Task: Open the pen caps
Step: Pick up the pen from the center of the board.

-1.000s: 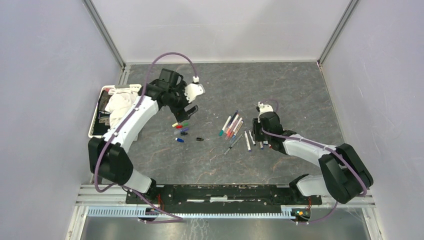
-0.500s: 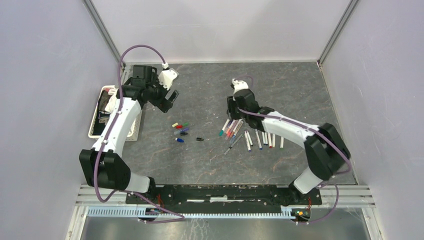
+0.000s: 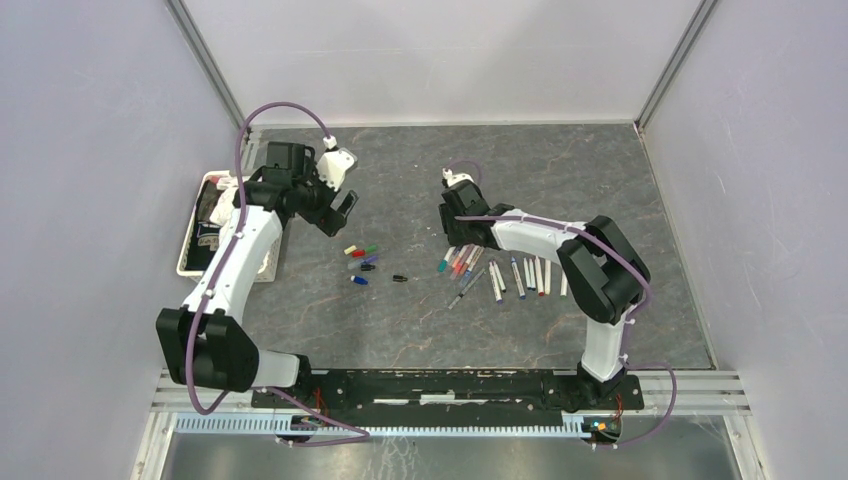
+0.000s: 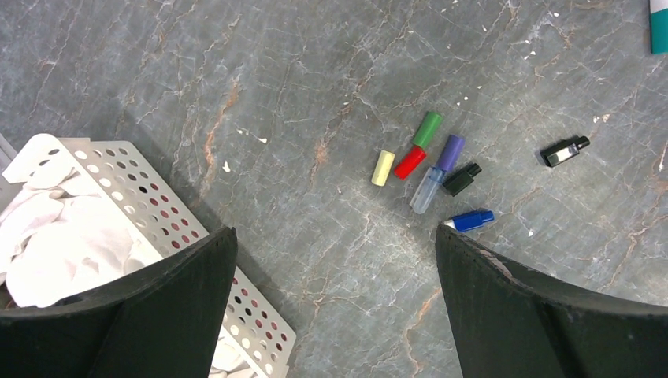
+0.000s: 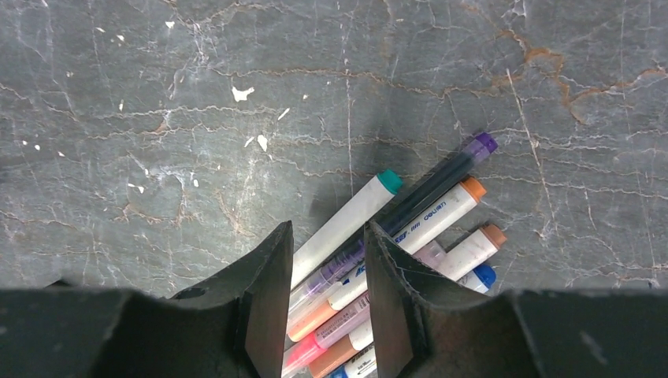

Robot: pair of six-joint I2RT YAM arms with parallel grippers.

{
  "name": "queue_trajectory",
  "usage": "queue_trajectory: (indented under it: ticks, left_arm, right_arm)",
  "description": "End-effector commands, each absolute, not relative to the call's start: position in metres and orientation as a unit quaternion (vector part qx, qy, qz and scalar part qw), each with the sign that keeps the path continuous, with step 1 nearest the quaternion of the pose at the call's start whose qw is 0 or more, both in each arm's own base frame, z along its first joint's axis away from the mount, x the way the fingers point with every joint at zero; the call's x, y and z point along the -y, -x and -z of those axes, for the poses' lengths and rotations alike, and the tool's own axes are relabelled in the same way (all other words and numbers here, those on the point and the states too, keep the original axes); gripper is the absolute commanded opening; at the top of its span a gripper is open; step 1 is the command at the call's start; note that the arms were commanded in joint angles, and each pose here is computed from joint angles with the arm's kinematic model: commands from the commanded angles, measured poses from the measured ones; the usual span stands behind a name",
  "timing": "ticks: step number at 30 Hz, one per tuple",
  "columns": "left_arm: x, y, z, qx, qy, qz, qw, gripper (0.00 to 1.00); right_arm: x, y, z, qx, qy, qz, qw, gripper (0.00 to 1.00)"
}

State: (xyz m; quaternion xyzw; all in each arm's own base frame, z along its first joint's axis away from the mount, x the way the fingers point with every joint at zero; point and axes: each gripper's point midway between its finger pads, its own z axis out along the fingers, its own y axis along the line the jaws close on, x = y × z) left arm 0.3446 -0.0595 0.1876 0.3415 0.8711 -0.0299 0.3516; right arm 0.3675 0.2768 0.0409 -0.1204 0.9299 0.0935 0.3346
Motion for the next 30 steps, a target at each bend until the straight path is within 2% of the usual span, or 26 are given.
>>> queue_trajectory:
  ticks: [1,18,27,30]
  left_arm:
    - [0.067,-0.341,-0.199,-0.863,-0.337,0.048,0.374,1.00]
    - [0.074,-0.332,-0.204,-0.856,-0.346,0.070,0.378,1.00]
    - [0.078,-0.329,-0.206,-0.855,-0.348,0.082,0.377,1.00]
    - [0.081,-0.327,-0.207,-0.855,-0.345,0.090,0.376,1.00]
  right_arm:
    - [-0.279,-0.374,-0.049,-0.929,0.108,-0.086,0.342,0.43]
    - [-0.288,-0.374,-0.023,-0.939,0.111,-0.081,0.316,0.41]
    - [-0.305,-0.370,-0.010,-0.943,0.119,-0.084,0.300,0.28]
    - [-0.319,-0.367,-0.004,-0.944,0.124,-0.093,0.290,0.19]
